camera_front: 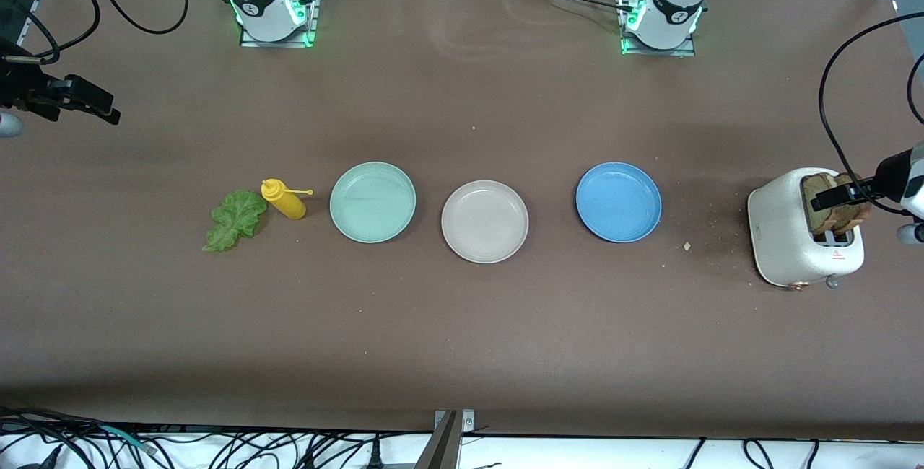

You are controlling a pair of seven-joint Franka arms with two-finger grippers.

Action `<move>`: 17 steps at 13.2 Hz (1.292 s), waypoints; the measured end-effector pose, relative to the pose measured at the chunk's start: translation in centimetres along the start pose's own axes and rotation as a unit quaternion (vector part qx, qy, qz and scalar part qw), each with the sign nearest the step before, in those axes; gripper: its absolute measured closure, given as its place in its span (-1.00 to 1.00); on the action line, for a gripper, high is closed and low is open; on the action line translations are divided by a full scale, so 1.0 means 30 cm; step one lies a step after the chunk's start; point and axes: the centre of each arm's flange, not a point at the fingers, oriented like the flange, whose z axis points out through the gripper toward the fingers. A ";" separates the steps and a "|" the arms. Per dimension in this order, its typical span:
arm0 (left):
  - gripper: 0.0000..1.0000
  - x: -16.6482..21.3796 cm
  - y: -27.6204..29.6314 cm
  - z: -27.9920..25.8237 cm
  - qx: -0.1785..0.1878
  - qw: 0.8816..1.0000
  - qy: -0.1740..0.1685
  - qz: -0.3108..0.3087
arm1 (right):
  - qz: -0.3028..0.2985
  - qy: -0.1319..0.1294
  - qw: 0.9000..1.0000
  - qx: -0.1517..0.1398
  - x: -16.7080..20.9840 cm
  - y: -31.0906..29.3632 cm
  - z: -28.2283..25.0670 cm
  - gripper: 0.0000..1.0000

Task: Make sandwich in beige plate with both arms
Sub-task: 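Lower the left gripper onto the toaster and grasp a toast slice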

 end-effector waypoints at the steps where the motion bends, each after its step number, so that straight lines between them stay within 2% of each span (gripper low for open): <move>1: -1.00 -0.008 -0.018 0.033 0.000 1.000 0.004 0.008 | 0.000 0.000 1.000 0.000 0.000 0.000 0.000 -1.00; 5: -1.00 -0.026 -0.112 0.074 -0.002 1.000 0.013 0.015 | 0.001 0.000 1.000 0.000 0.000 0.002 0.000 -1.00; 13: -1.00 -0.037 -0.106 0.170 -0.001 0.999 0.028 0.018 | 0.000 0.000 1.000 0.000 0.000 0.002 0.000 -1.00; 16: -0.91 -0.053 -0.120 0.245 -0.001 0.999 0.034 0.015 | 0.000 0.000 1.000 0.000 0.000 0.002 0.000 -1.00; 17: -0.71 -0.058 -0.136 0.255 -0.001 0.999 0.032 0.015 | 0.001 0.000 1.000 0.000 0.000 0.002 0.000 -1.00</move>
